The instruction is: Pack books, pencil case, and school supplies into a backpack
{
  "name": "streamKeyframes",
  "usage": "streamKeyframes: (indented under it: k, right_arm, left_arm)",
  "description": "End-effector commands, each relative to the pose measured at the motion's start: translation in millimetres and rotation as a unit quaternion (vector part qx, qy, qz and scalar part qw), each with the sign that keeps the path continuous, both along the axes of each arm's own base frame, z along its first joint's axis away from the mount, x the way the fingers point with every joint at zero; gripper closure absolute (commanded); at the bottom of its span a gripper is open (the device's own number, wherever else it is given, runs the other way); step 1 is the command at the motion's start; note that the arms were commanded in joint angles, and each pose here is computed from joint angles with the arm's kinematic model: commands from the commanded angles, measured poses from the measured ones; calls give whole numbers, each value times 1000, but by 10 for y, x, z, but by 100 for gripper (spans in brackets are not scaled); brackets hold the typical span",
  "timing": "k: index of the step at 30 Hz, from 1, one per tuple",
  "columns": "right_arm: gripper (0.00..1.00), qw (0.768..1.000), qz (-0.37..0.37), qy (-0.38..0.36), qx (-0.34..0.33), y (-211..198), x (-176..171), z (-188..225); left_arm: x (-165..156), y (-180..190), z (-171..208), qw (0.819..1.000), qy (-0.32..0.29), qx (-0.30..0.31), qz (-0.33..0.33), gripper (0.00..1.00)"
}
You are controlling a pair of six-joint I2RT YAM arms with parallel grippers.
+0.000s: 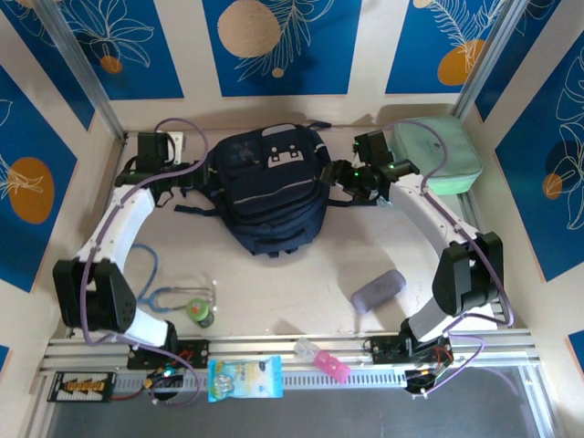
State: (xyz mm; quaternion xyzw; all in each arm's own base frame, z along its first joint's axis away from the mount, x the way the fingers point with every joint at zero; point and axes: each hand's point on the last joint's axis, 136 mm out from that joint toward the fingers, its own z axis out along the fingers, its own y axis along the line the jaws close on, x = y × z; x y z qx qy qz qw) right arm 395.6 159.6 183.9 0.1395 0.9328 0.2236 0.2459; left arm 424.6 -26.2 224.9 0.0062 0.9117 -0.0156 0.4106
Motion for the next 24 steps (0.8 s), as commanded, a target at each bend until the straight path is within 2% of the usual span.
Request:
streamKeyframes:
  k: [1, 5, 8, 17, 24]
  right_arm:
    - [29, 986, -40, 27, -159, -653, 117, -388]
    - [30, 963, -78, 46, -253, -1071, 416, -481]
    - [29, 947, -103, 57, -300, -1338, 589, -543]
    - [31, 921, -59, 94, -374, -1686, 1041, -930]
    - [37, 913, -78, 126, -380, -1827, 998, -1096]
  left_arm:
    - [-130, 105, 245, 998, -37, -28, 45, 0]
    - [-279, 136, 411, 996, -51, -50, 53, 0]
    - [-348, 124, 462, 997, -52, -42, 36, 0]
    - [-452, 55, 407, 998, -48, -28, -1, 0]
    - [-452, -11, 371, 998, -48, -35, -20, 0]
